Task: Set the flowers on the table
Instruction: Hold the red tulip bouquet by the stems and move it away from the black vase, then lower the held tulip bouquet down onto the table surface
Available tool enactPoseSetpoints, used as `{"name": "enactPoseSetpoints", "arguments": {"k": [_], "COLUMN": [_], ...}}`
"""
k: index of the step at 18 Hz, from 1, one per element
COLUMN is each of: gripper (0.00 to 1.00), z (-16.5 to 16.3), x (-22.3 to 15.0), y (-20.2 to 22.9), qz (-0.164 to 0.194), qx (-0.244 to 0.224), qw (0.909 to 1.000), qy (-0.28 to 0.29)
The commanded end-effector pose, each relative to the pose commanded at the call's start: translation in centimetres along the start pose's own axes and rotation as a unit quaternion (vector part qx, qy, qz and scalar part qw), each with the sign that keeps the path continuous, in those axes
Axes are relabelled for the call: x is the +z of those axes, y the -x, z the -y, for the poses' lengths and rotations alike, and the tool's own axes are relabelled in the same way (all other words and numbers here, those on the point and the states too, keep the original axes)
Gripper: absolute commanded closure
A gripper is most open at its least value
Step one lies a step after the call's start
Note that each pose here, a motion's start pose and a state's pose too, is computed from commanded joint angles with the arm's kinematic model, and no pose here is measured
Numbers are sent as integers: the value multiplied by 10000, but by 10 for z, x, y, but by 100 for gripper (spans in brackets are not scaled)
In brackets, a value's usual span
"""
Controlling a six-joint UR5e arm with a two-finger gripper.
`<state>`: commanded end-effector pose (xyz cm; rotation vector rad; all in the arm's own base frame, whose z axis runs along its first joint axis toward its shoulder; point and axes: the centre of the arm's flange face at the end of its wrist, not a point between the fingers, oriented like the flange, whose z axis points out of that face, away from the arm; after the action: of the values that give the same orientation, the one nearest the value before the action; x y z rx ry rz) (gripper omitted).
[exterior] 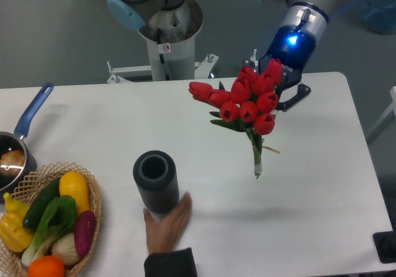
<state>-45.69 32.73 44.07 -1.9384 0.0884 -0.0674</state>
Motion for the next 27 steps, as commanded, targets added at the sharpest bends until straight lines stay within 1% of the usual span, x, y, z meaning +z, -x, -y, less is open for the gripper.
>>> {"name": "enactPoseSetpoints", "arguments": {"k": [3, 8, 11, 14, 16, 18, 20, 22, 26, 27], "gripper": [62, 62, 62, 62, 62, 62, 61, 63, 63, 63], "z": [-6, -2, 0, 1, 4, 7, 2, -2, -11, -13], "x": [2, -1, -11, -22, -27, -34, -35, -38, -41, -42], "y": [-3, -2, -1, 3, 5, 7, 7, 7, 9, 9], "qz": [-22, 11, 122, 324, 475, 676, 785, 884, 996, 1063], "qx": [-3, 37, 10, 82, 179, 280, 326, 525, 674, 684], "qw": [10000, 10000, 9999, 9988, 9964, 9914, 9860, 9776, 9626, 9558], "qy": [7, 31, 77, 350, 681, 1085, 1438, 1834, 2426, 2655]}}
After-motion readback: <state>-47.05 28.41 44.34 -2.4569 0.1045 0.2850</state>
